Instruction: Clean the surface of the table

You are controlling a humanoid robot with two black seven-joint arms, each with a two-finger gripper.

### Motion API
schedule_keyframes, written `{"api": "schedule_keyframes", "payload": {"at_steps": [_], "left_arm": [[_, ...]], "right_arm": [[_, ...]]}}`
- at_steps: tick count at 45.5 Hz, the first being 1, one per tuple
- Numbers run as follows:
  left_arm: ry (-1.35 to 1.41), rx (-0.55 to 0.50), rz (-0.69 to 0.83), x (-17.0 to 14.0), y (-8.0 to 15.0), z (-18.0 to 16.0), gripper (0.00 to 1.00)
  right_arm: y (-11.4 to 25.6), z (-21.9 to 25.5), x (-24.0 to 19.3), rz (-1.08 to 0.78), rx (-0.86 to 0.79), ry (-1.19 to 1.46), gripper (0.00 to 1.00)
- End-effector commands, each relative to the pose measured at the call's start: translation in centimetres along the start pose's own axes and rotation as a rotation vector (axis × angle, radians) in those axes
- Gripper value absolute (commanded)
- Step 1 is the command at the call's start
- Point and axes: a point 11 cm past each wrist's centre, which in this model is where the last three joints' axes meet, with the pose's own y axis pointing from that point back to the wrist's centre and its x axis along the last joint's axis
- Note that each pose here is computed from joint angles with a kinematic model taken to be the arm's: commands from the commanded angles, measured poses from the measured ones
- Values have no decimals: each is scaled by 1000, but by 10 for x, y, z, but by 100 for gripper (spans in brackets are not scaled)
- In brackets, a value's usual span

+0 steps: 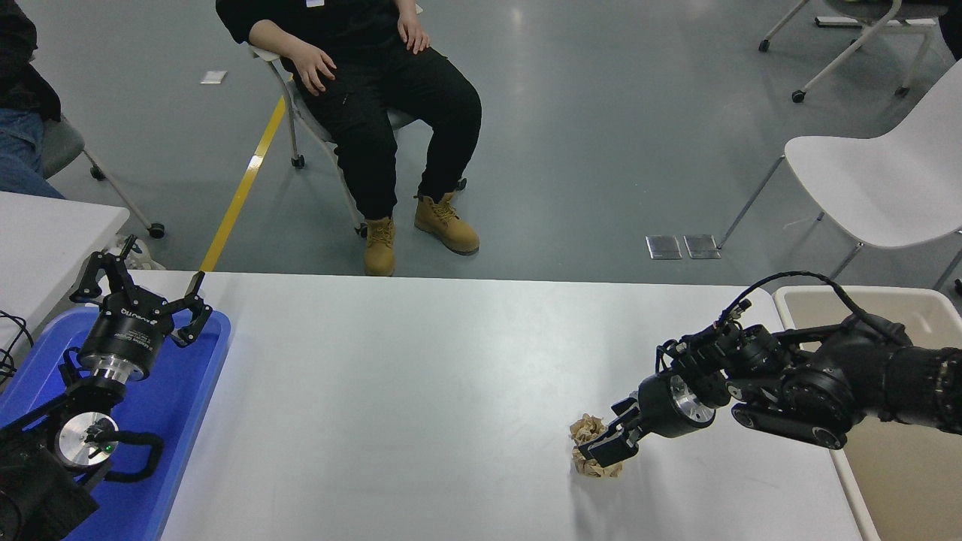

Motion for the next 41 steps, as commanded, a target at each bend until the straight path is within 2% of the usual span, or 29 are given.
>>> {"api": "schedule_keyframes", "payload": {"at_steps": [1, 13, 21, 41], "left_arm": [[1, 0, 0, 0, 0, 0, 100], [-1, -1, 0, 0, 0, 1, 100], [1, 0, 0, 0, 0, 0, 100], [-1, -1, 0, 0, 0, 1, 100]], "right_arm": [[-11, -7, -5, 2, 16, -1, 98], [-15, 1, 7, 66, -11, -24, 96], [-17, 1, -3, 43, -9, -27, 88], [-23, -3, -20, 21, 3, -43, 89]]}}
